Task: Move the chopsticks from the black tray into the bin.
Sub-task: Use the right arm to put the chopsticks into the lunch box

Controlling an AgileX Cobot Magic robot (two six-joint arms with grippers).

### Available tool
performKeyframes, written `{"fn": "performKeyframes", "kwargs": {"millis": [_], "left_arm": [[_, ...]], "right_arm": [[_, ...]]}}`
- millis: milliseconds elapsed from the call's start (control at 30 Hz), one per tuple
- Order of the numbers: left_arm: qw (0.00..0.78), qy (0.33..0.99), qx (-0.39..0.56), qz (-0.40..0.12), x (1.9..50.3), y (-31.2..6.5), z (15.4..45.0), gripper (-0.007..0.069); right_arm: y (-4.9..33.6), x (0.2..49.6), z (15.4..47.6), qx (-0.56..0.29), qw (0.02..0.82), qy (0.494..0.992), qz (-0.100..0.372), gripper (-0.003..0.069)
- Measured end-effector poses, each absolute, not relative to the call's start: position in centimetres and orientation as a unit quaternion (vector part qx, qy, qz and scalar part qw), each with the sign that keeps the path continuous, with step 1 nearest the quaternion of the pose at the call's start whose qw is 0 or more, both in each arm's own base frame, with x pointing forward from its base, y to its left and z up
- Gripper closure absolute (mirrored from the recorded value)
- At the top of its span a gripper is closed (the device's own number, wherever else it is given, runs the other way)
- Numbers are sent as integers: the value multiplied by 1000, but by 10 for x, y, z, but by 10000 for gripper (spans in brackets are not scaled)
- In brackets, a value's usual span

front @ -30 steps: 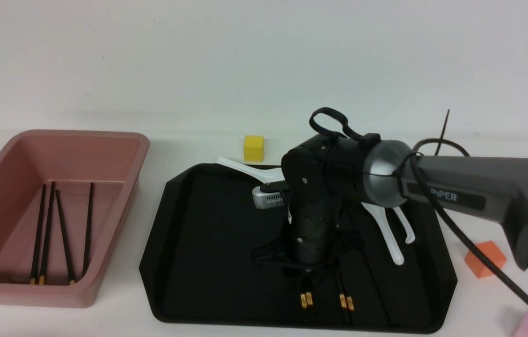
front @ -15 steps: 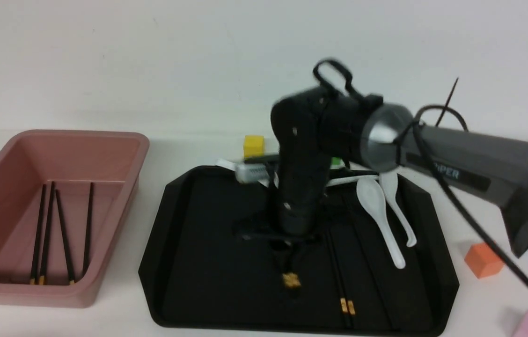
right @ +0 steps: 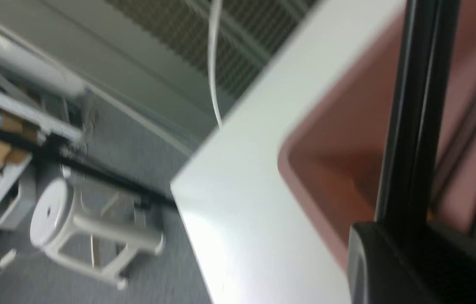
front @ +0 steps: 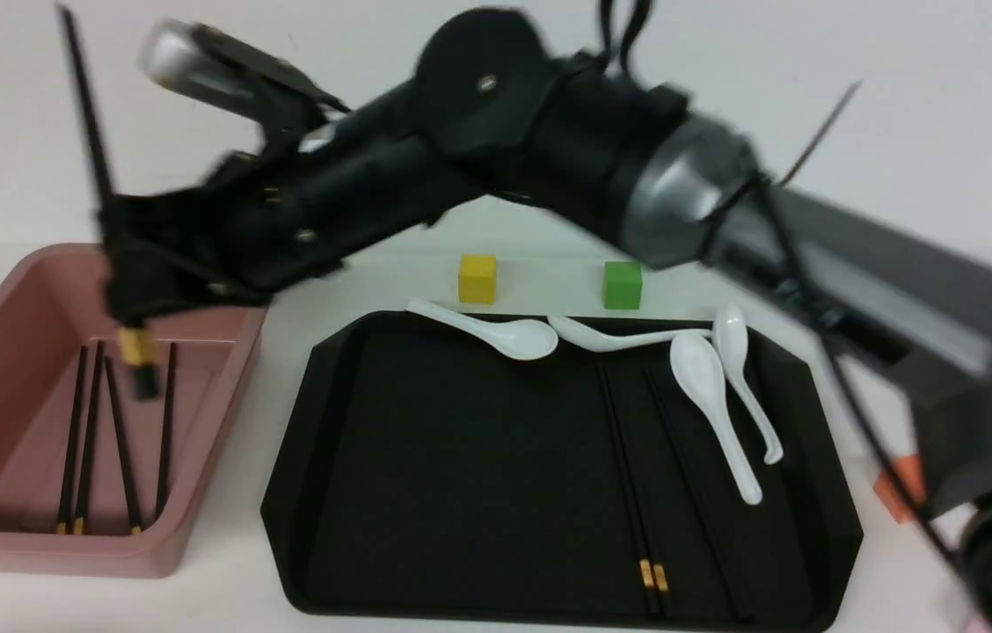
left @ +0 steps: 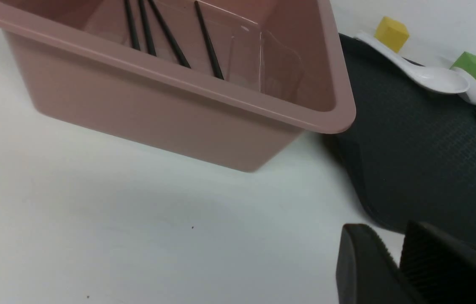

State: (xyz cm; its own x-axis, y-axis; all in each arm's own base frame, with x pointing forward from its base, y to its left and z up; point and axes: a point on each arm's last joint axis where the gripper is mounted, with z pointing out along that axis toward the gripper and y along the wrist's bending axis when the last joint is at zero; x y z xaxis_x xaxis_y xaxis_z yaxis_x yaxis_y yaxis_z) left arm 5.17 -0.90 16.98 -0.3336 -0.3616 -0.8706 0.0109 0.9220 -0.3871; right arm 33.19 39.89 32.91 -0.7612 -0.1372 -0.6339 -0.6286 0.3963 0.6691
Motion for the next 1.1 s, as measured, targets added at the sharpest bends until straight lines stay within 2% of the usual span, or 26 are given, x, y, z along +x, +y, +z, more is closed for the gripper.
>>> {"fn": "performKeyframes", "kwargs": {"millis": [233,333,600,800,933,1033,1067,1100], "left_arm": [[567,800,-110,-164,52,-9,170,459],[566,800,-110,-164,52,-9,170,459],[566,800,-110,-164,52,-9,170,449],[566,800,-110,-164,52,-9,170,442],[566,800,-110,-164,52,-9,170,440],[566,800,-110,-164,52,-9,170,440],[566,800,-110,-164,52,-9,170,440],[566,800,-110,-164,52,-9,170,439]], "right_arm": [[430,343,272,-213,270,806,481,517],[437,347,247,-204,268,815,471,491],[436,342,247,-238,252,826,444,427],[422,331,283,-285,227,845,392,426],[385,314,342,-315,211,874,304,426],[358,302,388,-321,254,872,268,435],[356,301,392,-321,260,872,263,438],[341,293,417,-320,290,865,257,459]]}}
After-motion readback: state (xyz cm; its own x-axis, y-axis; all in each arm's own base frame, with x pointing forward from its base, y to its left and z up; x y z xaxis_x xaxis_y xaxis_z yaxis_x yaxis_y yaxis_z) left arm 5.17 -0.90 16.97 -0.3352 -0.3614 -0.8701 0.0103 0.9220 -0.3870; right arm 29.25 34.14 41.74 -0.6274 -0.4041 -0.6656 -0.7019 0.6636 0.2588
